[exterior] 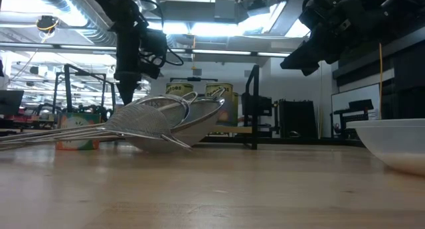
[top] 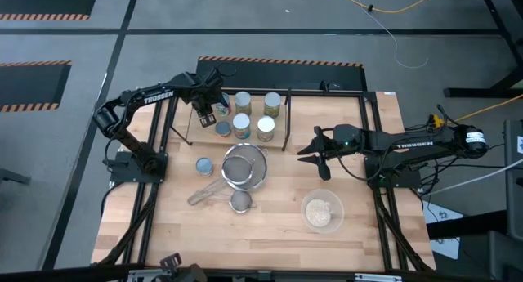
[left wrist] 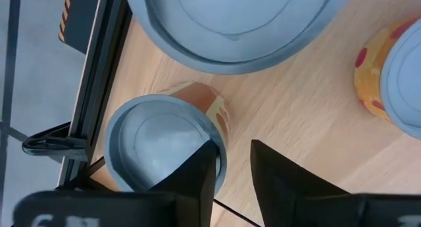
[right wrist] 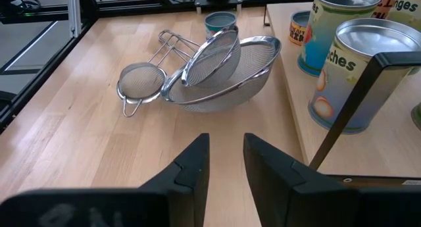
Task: Pick and place cans onto a shelf
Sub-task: Put the diced tomatoes on the shelf, then put the small canned oranges on the shelf
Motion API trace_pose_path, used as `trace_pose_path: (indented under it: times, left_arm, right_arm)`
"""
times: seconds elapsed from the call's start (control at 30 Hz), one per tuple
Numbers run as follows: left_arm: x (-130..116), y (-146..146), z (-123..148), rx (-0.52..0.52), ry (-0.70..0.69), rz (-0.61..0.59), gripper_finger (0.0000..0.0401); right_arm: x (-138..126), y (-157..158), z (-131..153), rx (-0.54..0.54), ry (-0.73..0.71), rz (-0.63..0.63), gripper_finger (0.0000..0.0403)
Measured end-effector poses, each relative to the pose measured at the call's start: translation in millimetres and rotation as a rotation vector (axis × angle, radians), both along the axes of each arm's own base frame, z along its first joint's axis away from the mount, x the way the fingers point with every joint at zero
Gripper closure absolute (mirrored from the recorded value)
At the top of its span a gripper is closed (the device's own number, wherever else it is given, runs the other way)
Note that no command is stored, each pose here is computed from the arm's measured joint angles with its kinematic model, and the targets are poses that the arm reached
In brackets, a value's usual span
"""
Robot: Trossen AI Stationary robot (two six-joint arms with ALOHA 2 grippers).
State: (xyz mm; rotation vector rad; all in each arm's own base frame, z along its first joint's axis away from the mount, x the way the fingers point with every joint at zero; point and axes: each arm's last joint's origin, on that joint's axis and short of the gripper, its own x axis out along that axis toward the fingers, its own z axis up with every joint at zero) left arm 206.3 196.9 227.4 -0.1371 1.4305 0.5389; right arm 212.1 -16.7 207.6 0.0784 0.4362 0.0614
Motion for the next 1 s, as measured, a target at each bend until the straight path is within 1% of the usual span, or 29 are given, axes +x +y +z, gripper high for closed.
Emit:
trace_pose_path:
  times: [0.17, 0.4, 0.53, 0.63, 0.77, 0.87, 1.0]
  left_arm:
    - [0, 2, 4, 0.032, 0.022, 0.016, 0.0313]
    - [6, 6, 29, 0.056, -0.023, 0.036, 0.0315]
    - [9, -3, 46, -0.019, -0.037, 0.051, 0.0316]
    - [9, -18, 57, -0.106, -0.077, 0.038, 0.0316]
    - [16, -45, 63, -0.189, -0.132, 0.020, 0.0316]
    - [20, -71, 66, -0.210, -0.155, -0.004, 0.0316]
    - [27, -110, 56, -0.245, -0.127, -0.051, 0.0316]
  right_arm:
    - [0, 0, 0, 0.000, 0.000, 0.000, 0.0305]
    - [0, 0, 0, 0.001, 0.001, 0.000, 0.0305]
    - [0, 0, 0, 0.001, 0.000, 0.000, 0.0305]
    - [0, 0, 0, 0.000, 0.000, 0.000, 0.0305]
    - [0, 0, 0, -0.001, 0.000, 0.001, 0.0305]
    - [0, 0, 0, -0.001, 0.000, 0.001, 0.0305]
    - [0, 0, 0, -0.001, 0.000, 0.001, 0.0305]
